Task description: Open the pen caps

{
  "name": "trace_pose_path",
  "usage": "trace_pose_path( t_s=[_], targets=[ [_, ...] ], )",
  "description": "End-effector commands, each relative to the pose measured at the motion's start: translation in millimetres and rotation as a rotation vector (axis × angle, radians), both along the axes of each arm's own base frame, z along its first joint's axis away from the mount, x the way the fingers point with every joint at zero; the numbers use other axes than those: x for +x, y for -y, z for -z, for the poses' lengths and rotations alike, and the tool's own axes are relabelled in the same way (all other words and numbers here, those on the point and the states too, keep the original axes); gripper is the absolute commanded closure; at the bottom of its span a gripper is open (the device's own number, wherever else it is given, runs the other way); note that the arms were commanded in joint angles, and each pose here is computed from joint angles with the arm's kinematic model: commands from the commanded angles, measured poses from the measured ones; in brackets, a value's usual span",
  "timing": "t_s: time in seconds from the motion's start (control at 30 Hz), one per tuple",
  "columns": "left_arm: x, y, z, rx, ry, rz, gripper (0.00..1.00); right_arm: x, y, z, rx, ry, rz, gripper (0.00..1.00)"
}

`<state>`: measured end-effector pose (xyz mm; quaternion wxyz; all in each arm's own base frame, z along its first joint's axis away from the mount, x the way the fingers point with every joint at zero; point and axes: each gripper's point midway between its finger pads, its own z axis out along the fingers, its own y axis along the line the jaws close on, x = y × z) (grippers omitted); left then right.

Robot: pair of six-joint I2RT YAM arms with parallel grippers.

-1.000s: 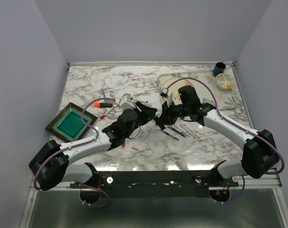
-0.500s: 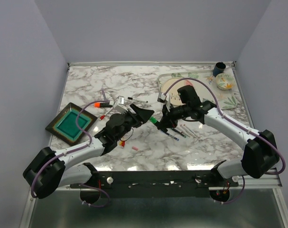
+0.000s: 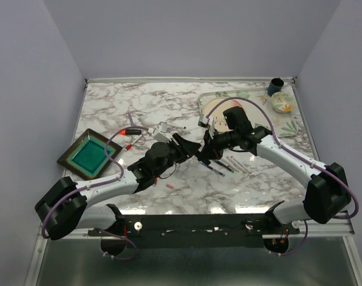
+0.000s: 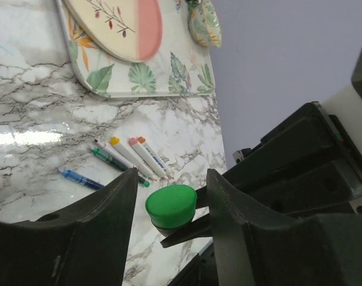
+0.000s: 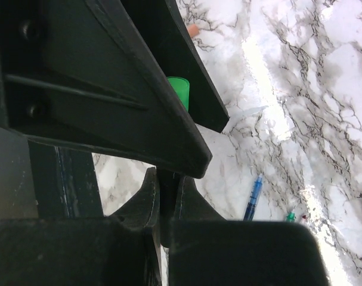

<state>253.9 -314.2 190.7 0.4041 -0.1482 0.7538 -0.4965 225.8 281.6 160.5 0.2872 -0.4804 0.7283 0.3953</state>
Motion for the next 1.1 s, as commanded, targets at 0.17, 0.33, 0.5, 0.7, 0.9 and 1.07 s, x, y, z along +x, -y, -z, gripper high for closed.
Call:
trace_pose_path(
  t_s=[0.17,0.33,0.5,0.7,0.9,1.07],
  targets=[
    [16.0,-12.6,4.1,0.037,-0.024,-0.141,0.93,8.4,0.1,0.3,-0.002,0.019,0.031,0.99],
    [36.3,-84.0,9.3,0.023,-0.026,-0.419,1.00,1.0,1.7,4.1,-0.011,0.008,-0.012,1.00],
    [50.0,-163.7,-0.1,-0.104,-0.023,-0.612,1.00,-3.8,2.5,12.4,-0.036,-0.011,-0.033,0.99],
    [48.8,-191.6,2.2,-0.103,-0.033,-0.644,1.00,-4.9,2.0,19.6,-0.071,-0.004,-0.050,0.99],
    [36.5,-167.8,28.6,0.078,-0.076,-0.448,1.00,24.0,37.5,37.1,-0.282,0.123,0.036,0.99],
    [13.4,-165.5,70.1,0.281,-0.157,-0.318,1.00,43.5,78.8,49.4,-0.387,0.098,0.132,0.99]
  ],
)
